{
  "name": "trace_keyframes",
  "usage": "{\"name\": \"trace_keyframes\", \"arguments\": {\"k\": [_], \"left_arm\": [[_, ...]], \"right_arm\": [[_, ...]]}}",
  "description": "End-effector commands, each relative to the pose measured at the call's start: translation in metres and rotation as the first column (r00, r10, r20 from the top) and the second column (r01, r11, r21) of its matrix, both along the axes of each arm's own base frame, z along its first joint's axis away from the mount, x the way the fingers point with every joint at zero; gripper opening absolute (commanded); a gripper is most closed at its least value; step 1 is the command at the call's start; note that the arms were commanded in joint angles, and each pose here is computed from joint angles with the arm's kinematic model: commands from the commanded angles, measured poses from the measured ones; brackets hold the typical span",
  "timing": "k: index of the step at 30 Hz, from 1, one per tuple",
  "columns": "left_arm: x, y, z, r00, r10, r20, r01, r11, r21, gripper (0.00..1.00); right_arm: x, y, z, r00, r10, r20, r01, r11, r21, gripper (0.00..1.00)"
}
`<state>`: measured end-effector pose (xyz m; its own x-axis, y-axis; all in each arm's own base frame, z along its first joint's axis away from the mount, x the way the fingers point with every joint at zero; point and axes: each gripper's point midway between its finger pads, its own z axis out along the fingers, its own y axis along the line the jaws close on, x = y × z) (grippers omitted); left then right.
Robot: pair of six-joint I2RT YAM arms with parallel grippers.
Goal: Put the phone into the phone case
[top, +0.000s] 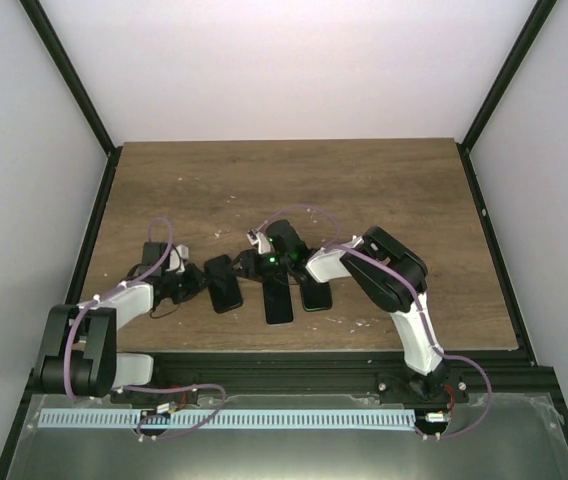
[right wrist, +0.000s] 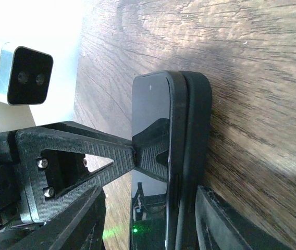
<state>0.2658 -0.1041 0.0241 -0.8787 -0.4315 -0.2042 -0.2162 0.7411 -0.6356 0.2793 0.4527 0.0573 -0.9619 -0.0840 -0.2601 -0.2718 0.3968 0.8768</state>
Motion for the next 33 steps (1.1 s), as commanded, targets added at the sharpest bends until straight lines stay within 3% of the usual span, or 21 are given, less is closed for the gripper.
{"name": "trace_keyframes", "arguments": {"k": [1,5,10,14,19,26,33], "left_arm": [[-0.01,-0.013,0.002,0.999,-0.038,-0.006,0.038,0.997,-0.062,0.17],[-0.01,-0.017,0.0,0.999,-0.049,-0.016,0.048,0.995,-0.093,0.1],[-0.011,-0.015,0.0,0.999,-0.046,-0.019,0.045,0.996,-0.075,0.09],[-0.012,-0.012,0.0,0.999,-0.036,-0.015,0.035,0.998,-0.054,0.23],[-0.014,-0.01,-0.002,0.999,-0.037,-0.022,0.036,0.999,-0.039,0.27],[-0.015,-0.011,-0.002,0.999,-0.04,-0.026,0.038,0.998,-0.051,0.2],[-0.015,-0.013,0.005,1.0,-0.029,-0.011,0.029,0.997,-0.07,0.25]], "right_arm": [[-0.024,0.026,0.038,0.992,0.117,0.042,-0.121,0.985,0.125,0.48],[-0.025,0.029,0.038,0.992,0.125,0.026,-0.127,0.982,0.141,0.48],[-0.025,0.029,0.044,0.992,0.12,0.036,-0.124,0.982,0.143,0.48],[-0.029,0.031,0.044,0.991,0.126,0.04,-0.131,0.981,0.144,0.48],[-0.031,0.034,0.043,0.991,0.131,0.036,-0.135,0.979,0.152,0.48],[-0.034,0.039,0.04,0.989,0.147,0.025,-0.149,0.979,0.139,0.48],[-0.042,0.043,0.048,0.984,0.175,0.035,-0.178,0.971,0.162,0.48]]}}
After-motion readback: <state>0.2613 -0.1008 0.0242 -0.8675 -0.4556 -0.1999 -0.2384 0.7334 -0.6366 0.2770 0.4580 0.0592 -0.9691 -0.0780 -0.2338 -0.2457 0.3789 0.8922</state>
